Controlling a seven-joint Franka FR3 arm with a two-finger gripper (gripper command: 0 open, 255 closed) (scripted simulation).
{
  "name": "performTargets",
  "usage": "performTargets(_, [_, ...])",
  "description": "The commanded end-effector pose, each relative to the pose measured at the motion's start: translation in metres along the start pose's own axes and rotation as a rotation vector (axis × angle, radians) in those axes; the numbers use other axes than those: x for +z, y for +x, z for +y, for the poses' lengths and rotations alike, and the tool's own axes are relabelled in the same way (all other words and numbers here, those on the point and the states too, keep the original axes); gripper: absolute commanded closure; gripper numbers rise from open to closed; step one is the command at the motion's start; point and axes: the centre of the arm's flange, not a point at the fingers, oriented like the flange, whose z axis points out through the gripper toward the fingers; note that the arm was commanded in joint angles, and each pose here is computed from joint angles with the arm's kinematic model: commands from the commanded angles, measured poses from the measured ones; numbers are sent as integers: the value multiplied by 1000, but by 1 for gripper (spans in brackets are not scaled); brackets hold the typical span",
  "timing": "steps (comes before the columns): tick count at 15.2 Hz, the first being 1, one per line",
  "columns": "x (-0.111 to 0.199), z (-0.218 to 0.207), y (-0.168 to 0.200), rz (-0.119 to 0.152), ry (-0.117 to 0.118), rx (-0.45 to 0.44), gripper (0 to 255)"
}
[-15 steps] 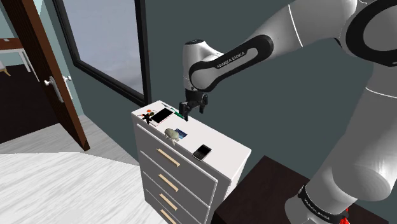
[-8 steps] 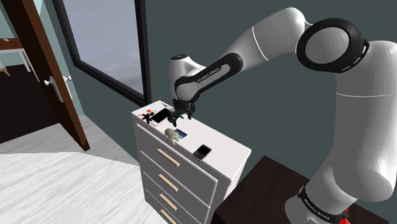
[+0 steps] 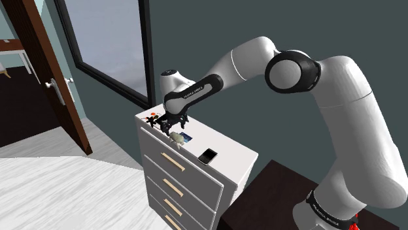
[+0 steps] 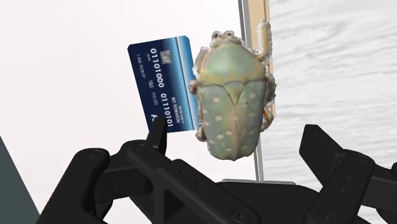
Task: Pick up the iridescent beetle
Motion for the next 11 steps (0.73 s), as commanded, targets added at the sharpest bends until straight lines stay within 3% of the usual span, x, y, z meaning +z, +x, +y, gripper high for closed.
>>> performTargets(1, [13, -3, 3, 1, 0, 0, 0])
performTargets(9, [43, -6, 3, 1, 0, 0, 0])
performTargets(10, [43, -7, 3, 1, 0, 0, 255])
performTargets(11, [43, -7, 3, 1, 0, 0, 255])
